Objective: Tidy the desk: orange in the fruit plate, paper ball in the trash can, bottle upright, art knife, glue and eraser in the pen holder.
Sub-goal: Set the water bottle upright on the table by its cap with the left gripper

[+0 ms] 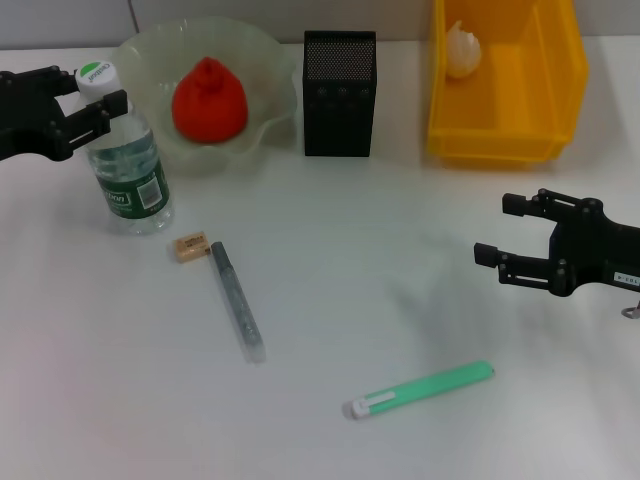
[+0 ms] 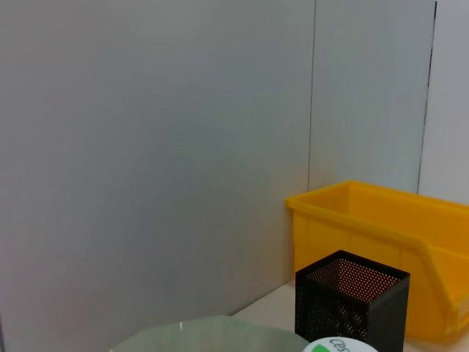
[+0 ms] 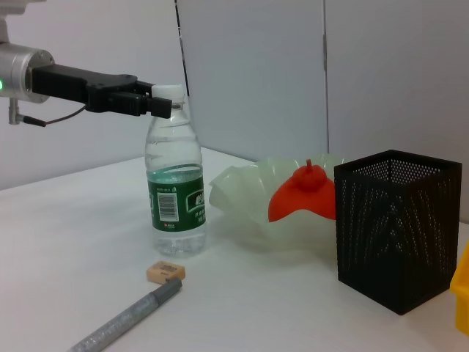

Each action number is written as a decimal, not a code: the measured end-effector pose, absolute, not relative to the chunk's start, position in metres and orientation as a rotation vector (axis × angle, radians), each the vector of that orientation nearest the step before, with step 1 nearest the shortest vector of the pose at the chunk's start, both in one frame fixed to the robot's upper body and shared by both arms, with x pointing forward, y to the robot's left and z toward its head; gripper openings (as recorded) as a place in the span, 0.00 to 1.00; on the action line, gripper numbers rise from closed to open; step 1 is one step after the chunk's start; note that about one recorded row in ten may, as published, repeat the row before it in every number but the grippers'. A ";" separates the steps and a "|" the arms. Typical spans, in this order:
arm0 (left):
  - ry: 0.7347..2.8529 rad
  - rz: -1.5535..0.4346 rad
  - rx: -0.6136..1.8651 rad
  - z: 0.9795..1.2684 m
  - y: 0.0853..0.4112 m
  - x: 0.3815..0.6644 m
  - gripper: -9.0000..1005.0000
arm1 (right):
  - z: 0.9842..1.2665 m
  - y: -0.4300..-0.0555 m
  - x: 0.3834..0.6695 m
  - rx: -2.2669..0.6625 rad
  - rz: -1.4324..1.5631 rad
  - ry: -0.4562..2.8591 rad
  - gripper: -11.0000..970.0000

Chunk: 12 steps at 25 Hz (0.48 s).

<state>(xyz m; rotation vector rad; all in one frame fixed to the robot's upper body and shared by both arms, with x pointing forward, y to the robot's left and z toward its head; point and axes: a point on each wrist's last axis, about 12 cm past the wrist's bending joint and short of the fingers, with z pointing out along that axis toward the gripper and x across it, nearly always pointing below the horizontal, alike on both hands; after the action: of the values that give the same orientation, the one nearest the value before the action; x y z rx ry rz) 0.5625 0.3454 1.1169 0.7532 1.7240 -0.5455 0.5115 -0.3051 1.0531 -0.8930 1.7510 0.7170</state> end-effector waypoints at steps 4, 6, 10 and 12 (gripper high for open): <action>1.723 -0.542 0.734 1.117 0.348 0.562 0.54 | 1.054 -0.306 0.512 -0.894 0.716 1.751 0.81; 1.722 -0.541 0.729 1.117 0.349 0.562 0.54 | 1.054 -0.306 0.512 -0.894 0.715 1.752 0.81; 1.720 -0.536 0.728 1.116 0.349 0.562 0.55 | 1.054 -0.307 0.513 -0.895 0.714 1.751 0.81; 1.718 -0.530 0.728 1.114 0.347 0.561 0.55 | 1.055 -0.307 0.513 -0.897 0.713 1.751 0.81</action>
<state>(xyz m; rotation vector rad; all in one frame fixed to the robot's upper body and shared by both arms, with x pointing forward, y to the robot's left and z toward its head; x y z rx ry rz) 0.5611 0.3468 1.1142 0.7277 1.7181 -0.5303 0.5134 -0.3067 1.0548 -0.8971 1.7506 0.7130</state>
